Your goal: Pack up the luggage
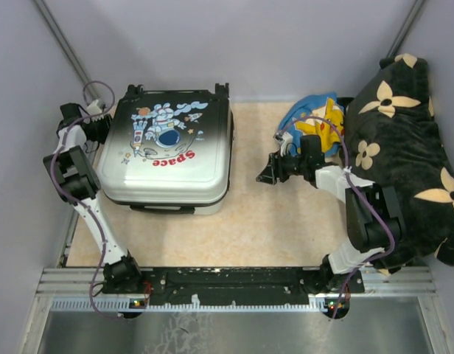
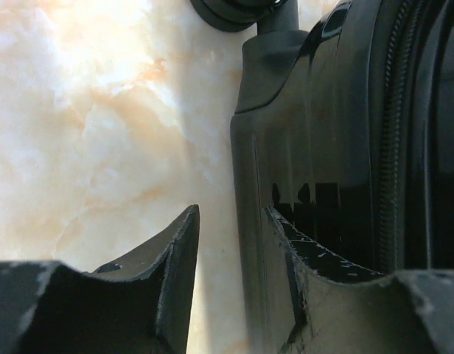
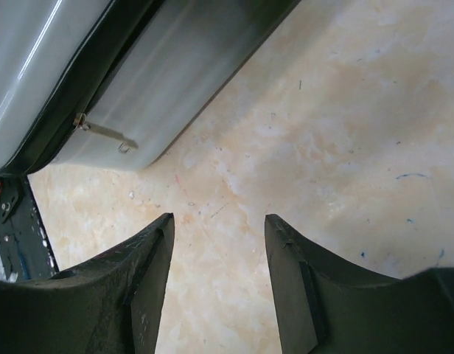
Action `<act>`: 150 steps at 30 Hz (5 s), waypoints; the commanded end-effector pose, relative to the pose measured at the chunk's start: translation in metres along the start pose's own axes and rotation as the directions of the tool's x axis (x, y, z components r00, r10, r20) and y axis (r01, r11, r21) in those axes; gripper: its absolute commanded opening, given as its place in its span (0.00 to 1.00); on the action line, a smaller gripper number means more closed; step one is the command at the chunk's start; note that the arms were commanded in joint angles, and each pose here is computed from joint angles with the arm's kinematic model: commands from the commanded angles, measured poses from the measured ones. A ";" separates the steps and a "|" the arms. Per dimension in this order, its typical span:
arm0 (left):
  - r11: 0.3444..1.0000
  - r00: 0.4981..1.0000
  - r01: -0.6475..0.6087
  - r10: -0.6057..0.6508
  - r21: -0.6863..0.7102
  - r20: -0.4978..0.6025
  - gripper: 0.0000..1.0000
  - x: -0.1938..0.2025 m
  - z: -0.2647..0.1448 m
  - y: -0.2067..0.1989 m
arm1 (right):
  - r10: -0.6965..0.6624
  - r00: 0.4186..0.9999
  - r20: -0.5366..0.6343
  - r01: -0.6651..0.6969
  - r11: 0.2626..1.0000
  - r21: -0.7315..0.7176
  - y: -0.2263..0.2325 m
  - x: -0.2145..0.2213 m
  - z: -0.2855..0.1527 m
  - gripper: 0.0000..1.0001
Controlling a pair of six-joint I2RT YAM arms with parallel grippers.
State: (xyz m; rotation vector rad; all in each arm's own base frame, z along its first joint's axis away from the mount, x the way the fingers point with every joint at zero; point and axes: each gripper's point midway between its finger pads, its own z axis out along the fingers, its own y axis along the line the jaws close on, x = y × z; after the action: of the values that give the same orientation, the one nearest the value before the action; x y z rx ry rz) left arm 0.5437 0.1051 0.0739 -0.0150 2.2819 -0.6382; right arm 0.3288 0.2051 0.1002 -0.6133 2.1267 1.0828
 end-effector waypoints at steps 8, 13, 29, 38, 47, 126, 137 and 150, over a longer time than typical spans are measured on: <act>0.805 0.994 0.003 0.060 0.594 -0.087 0.44 0.012 0.092 -0.210 | -0.199 0.980 0.029 0.199 0.980 0.016 0.017 0.004 -0.034 0.53; 0.864 0.986 -0.154 0.103 0.479 0.131 0.50 -0.061 0.106 -0.200 | -0.262 0.964 0.039 0.260 0.965 0.043 0.025 0.016 -0.046 0.53; 0.974 0.852 -0.126 0.204 -0.189 0.482 0.70 -0.110 -0.139 -0.133 | -0.397 0.875 0.275 0.368 0.917 0.154 0.080 0.026 -0.039 0.60; 0.929 0.822 0.234 -0.033 -0.285 0.568 0.69 -0.032 -0.231 -0.131 | -0.295 0.882 0.368 0.277 0.956 0.102 0.095 0.029 -0.003 0.59; 0.816 0.831 0.452 -0.237 -0.360 0.503 0.69 0.041 -0.244 -0.093 | -0.234 0.852 0.469 0.238 0.970 0.051 0.121 -0.018 0.054 0.58; 0.858 0.950 0.245 -0.306 -0.452 -0.067 0.05 0.158 -0.069 -0.053 | -0.378 0.781 0.497 0.241 0.917 0.318 0.034 -0.084 0.079 0.44; 0.854 0.954 0.232 -0.294 -0.465 -0.065 0.00 0.155 -0.068 -0.048 | -0.382 0.807 0.450 0.190 0.890 0.413 0.007 -0.079 0.047 0.00; 0.855 0.969 0.169 -0.236 -0.491 -0.078 0.00 0.142 -0.062 -0.029 | -0.407 0.804 0.433 0.084 0.799 0.595 -0.084 -0.124 -0.025 0.00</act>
State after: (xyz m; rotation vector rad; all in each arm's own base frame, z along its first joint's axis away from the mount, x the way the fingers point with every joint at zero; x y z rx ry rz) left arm 0.3899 0.0551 0.0546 -0.5890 2.4909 -0.3291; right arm 0.4025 0.2144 0.1128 -0.4050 1.7731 0.5653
